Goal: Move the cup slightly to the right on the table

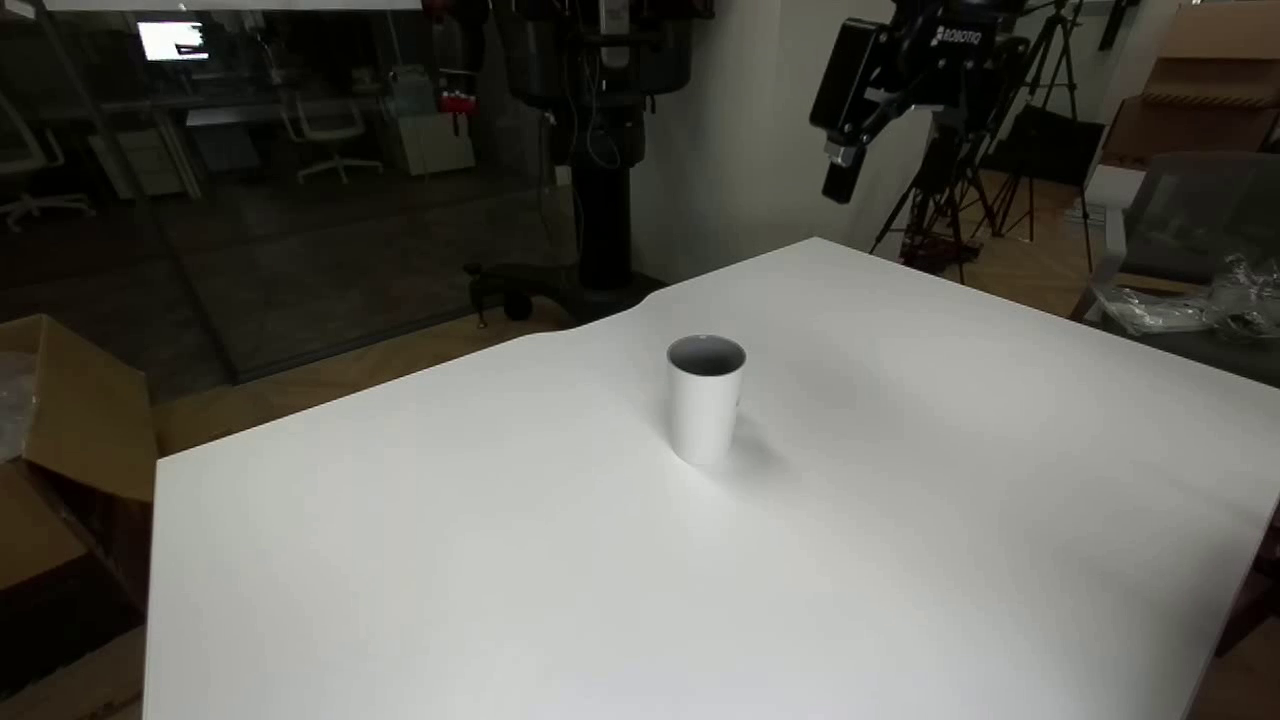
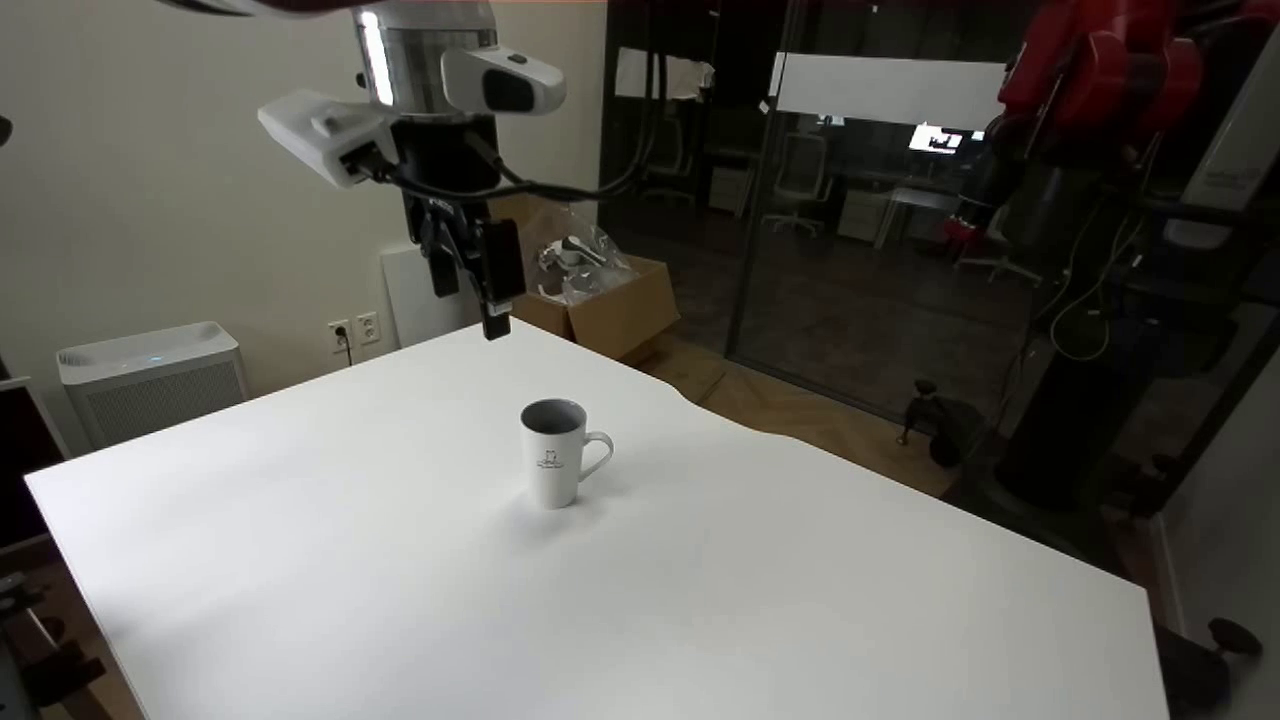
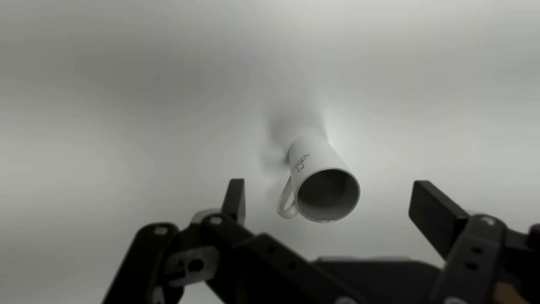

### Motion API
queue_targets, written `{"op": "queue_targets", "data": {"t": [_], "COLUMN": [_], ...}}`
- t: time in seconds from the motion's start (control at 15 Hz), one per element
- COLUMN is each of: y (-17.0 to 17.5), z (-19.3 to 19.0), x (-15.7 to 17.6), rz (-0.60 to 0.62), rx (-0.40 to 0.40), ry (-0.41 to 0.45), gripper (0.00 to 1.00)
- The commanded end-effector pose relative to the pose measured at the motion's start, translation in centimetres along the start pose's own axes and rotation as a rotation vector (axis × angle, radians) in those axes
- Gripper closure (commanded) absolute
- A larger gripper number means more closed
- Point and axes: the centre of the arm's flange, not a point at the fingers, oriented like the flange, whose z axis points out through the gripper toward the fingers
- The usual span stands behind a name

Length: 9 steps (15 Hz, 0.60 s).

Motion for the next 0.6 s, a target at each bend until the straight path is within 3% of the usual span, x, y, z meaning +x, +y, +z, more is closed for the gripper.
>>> {"op": "queue_targets", "data": {"t": [0.0,0.27,0.53], "y": [0.0,-0.4,1.7], "z": [0.1,0.3,2.2], "x": [0.1,0.4,4.4], "rz": [0.000,-0.017,0.005], "rx": [0.000,-0.019,0.015], "ry": [-0.002,-0.007,-0.067], "gripper": [0.00,0.00,0.00]}}
